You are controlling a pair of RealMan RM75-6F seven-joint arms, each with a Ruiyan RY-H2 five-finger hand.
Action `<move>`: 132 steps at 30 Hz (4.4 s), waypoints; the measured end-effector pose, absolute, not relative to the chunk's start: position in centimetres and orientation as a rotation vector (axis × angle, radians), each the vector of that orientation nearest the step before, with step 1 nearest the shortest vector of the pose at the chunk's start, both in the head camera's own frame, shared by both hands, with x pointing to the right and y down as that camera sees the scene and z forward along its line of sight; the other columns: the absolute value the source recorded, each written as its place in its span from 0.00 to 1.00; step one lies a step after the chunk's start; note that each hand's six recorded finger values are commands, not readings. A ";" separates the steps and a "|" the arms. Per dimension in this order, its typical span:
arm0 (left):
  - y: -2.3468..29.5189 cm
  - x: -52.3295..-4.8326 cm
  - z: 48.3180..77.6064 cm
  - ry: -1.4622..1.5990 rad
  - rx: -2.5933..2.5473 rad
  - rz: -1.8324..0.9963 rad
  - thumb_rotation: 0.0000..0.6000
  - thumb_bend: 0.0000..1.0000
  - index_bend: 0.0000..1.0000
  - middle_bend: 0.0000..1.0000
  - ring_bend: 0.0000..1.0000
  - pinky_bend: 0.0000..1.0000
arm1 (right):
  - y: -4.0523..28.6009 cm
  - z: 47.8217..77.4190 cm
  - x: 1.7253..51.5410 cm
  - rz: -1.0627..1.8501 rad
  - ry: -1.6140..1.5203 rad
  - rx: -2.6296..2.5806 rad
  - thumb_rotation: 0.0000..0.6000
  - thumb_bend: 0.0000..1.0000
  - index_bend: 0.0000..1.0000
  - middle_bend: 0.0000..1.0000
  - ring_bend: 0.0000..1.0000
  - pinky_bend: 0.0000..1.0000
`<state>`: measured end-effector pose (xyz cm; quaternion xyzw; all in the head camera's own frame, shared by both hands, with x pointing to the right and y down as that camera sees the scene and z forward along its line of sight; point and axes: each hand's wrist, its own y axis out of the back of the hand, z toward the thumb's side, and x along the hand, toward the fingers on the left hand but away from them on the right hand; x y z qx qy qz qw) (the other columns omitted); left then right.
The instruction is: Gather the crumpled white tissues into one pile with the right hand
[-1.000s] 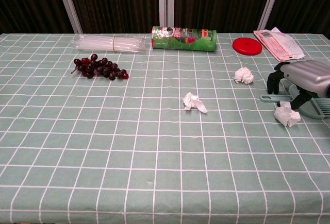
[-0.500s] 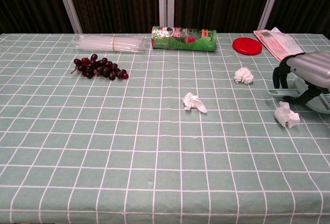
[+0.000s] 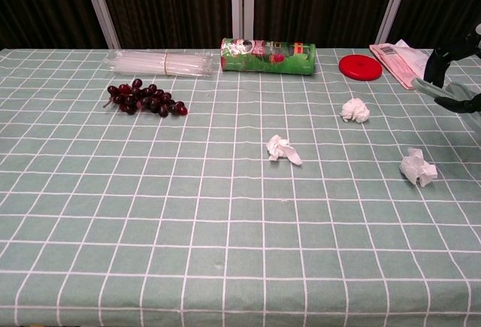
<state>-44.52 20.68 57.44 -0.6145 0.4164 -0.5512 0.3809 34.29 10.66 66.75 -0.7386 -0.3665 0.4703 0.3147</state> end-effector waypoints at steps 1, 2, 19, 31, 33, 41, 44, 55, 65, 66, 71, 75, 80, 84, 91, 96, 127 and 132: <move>20.6 -44.4 57.3 1.063 -1.569 -1.402 1.00 0.02 0.08 0.10 0.04 0.08 | 10.9 66.4 34.0 1.211 -1.007 -2.001 1.00 0.33 0.57 0.56 0.18 0.14; 20.6 -44.4 57.2 1.063 -1.566 -1.397 1.00 0.02 0.08 0.10 0.04 0.08 | 11.1 66.2 33.8 1.189 -1.033 -2.038 1.00 0.33 0.57 0.56 0.18 0.14; 20.6 -44.0 56.7 1.065 -1.576 -1.380 1.00 0.02 0.08 0.10 0.04 0.08 | 16.0 68.5 31.8 1.098 -1.234 -2.306 1.00 0.33 0.58 0.54 0.18 0.14; 21.1 -44.6 56.8 1.072 -1.579 -1.397 1.00 0.02 0.08 0.10 0.04 0.08 | 14.8 72.1 22.9 0.901 -1.241 -2.445 1.00 0.33 0.58 0.54 0.18 0.14; 21.2 -44.7 56.8 1.077 -1.578 -1.398 1.00 0.02 0.08 0.10 0.04 0.08 | 14.5 72.4 21.4 0.873 -1.224 -2.456 1.00 0.33 0.58 0.54 0.18 0.14; 21.5 -45.1 57.0 1.087 -1.579 -1.413 1.00 0.02 0.08 0.10 0.04 0.08 | 12.7 72.8 16.2 0.757 -1.177 -2.477 1.00 0.33 0.58 0.54 0.18 0.14; 21.5 -45.1 56.9 1.085 -1.578 -1.410 1.00 0.02 0.08 0.10 0.04 0.08 | 12.3 72.4 16.0 0.736 -1.159 -2.473 1.00 0.33 0.58 0.53 0.18 0.14; 21.3 -44.8 56.7 1.078 -1.573 -1.406 1.00 0.02 0.08 0.10 0.04 0.08 | 5.9 68.5 22.1 0.754 -1.082 -2.324 1.00 0.33 0.58 0.53 0.18 0.14; 21.0 -44.0 56.2 1.054 -1.562 -1.417 1.00 0.02 0.08 0.10 0.04 0.08 | 0.7 70.7 25.3 0.916 -0.960 -2.242 1.00 0.33 0.61 0.54 0.18 0.14; 20.9 -44.0 56.2 1.052 -1.560 -1.419 1.00 0.02 0.08 0.10 0.04 0.08 | 0.6 71.1 25.3 0.924 -0.948 -2.243 1.00 0.33 0.61 0.54 0.18 0.14; 21.0 -44.0 55.9 1.038 -1.555 -1.435 1.00 0.02 0.08 0.10 0.04 0.08 | 0.4 73.1 25.6 0.969 -0.900 -2.256 1.00 0.33 0.61 0.54 0.18 0.14; 20.9 -43.8 56.0 1.033 -1.558 -1.440 1.00 0.02 0.08 0.10 0.04 0.08 | 0.5 74.5 25.8 1.002 -0.910 -2.290 1.00 0.33 0.62 0.54 0.19 0.14; 20.7 -43.4 56.2 1.024 -1.566 -1.449 1.00 0.02 0.08 0.10 0.04 0.08 | 2.1 76.4 24.1 0.993 -0.927 -2.398 1.00 0.33 0.62 0.54 0.19 0.14; 20.3 -43.2 56.1 1.019 -1.568 -1.449 1.00 0.02 0.08 0.10 0.04 0.08 | 3.4 76.7 21.9 0.912 -0.935 -2.509 1.00 0.33 0.62 0.55 0.19 0.14; 20.4 -43.3 56.3 1.023 -1.573 -1.453 1.00 0.02 0.08 0.10 0.04 0.08 | 4.9 75.8 17.6 0.719 -0.922 -2.664 1.00 0.34 0.62 0.55 0.19 0.14; 20.5 -43.4 56.3 1.024 -1.575 -1.452 1.00 0.02 0.08 0.10 0.04 0.08 | 5.7 75.3 15.8 0.637 -0.902 -2.721 1.00 0.34 0.62 0.55 0.19 0.14; 20.8 -43.6 56.6 1.048 -1.598 -1.398 1.00 0.02 0.08 0.10 0.04 0.08 | 5.4 71.1 24.7 0.732 -0.934 -2.356 1.00 0.37 0.63 0.53 0.19 0.14; 20.7 -43.2 56.7 1.050 -1.608 -1.379 1.00 0.02 0.08 0.10 0.04 0.08 | 6.3 73.0 28.9 1.002 -0.781 -2.126 1.00 0.37 0.57 0.49 0.15 0.11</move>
